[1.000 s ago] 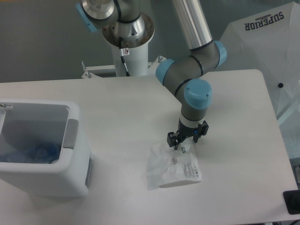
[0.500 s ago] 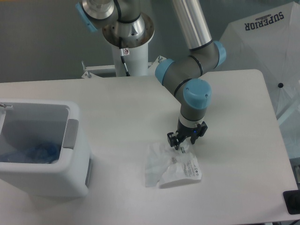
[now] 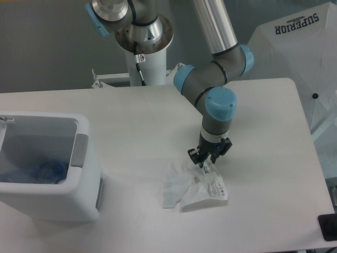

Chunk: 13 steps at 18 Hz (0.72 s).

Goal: Place the trash in the trash can
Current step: 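Lower the gripper onto the bag edge and pinch it closed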

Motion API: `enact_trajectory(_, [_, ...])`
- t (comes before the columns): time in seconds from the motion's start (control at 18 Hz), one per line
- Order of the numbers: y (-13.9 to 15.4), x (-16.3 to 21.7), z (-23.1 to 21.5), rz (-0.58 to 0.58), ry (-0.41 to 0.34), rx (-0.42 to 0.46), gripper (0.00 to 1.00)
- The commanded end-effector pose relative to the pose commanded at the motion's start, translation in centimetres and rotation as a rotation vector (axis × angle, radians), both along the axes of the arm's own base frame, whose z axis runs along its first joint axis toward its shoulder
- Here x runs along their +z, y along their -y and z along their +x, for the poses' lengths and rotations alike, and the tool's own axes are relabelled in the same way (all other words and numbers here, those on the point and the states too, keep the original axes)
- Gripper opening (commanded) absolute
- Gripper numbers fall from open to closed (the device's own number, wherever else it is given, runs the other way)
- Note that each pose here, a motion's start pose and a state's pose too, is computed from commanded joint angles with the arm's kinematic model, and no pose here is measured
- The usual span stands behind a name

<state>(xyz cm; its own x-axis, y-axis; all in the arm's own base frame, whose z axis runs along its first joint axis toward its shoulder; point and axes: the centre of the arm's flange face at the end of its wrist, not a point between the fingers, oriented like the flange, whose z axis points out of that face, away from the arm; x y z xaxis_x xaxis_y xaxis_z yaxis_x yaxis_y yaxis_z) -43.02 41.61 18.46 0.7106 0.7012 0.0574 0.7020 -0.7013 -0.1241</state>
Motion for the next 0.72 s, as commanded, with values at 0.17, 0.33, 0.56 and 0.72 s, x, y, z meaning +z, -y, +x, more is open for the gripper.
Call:
enact_trajectory(0.17, [-0.6,-0.1,0.8,-0.001,0.005,-0.014,0.12])
enact_trajectory(0.33, [-0.6,-0.2,0.9,-0.002,0.006,-0.014,0.02])
enact_trajectory(0.56, [-0.6,-0.2,0.9,-0.002,0.006,-0.014,0.0])
enact_trajectory(0.72, [-0.7,1.8,0.6,0.018,-0.021,-0.014,0.0])
